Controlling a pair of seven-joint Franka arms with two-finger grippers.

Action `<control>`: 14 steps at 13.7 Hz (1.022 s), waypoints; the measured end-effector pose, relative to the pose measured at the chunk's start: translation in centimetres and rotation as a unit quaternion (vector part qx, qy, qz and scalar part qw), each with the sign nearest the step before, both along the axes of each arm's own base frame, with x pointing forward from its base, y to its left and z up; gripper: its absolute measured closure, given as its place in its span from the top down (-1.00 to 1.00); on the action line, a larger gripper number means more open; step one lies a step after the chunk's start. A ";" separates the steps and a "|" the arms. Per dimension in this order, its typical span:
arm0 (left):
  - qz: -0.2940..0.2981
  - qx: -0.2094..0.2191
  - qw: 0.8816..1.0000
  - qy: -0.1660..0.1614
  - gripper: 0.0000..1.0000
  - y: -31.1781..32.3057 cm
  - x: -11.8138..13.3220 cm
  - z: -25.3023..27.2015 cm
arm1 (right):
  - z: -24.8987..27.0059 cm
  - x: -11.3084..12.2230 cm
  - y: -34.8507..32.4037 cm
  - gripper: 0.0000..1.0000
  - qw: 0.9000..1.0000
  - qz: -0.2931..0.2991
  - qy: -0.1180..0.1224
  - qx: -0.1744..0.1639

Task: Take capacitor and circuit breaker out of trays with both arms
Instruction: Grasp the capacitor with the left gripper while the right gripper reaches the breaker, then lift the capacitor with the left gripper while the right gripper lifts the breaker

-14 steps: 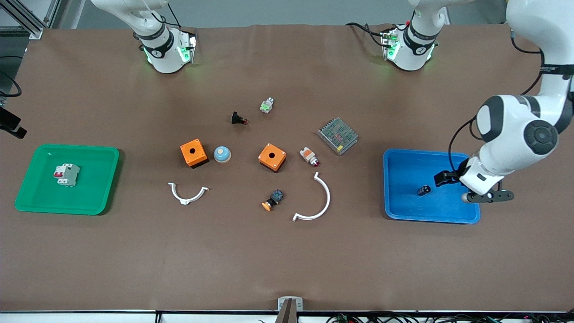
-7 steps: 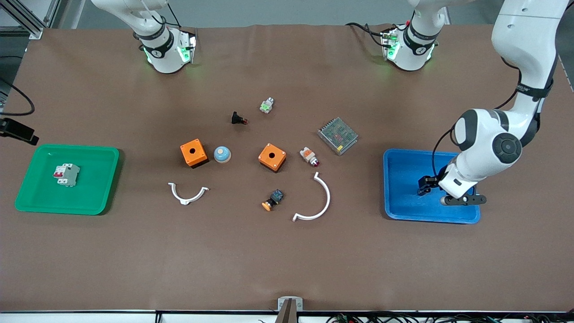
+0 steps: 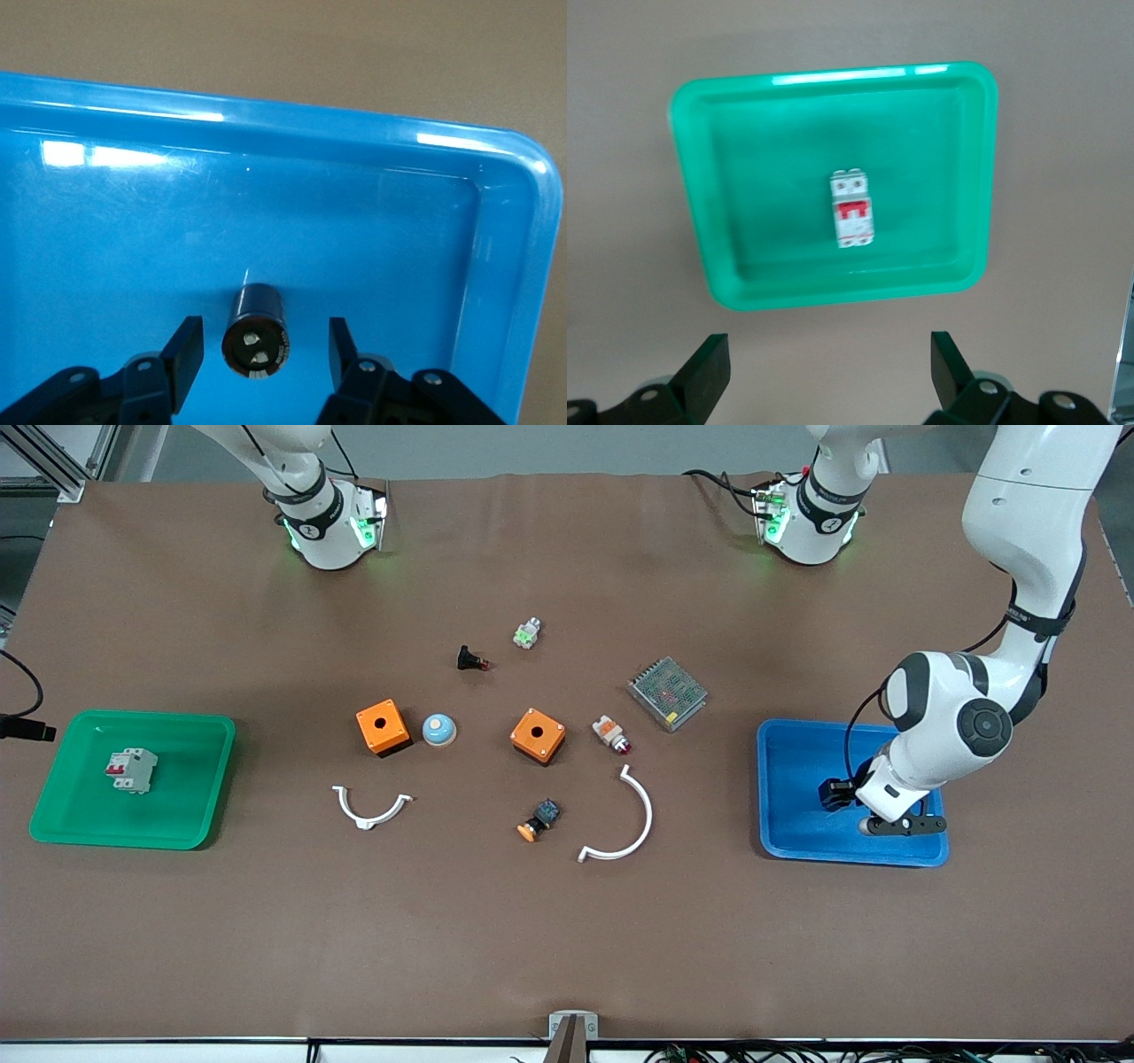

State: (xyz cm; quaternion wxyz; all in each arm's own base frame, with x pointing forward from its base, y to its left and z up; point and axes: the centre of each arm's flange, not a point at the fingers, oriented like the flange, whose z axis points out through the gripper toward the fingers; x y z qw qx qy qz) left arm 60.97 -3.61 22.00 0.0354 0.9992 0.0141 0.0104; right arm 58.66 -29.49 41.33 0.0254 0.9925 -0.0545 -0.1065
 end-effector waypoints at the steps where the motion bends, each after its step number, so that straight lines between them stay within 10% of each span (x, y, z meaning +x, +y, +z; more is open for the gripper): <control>1: 0.001 0.000 1.000 0.001 0.29 0.1 0.0 -0.1 | -1.6 0.1 -0.8 1.00 1.000 0.003 0.003 0.001; 14: 0.002 -0.002 1.000 0.001 -0.31 -0.1 0.2 -0.3 | -17.7 -2.5 -1.8 1.00 0.999 0.037 -0.020 0.017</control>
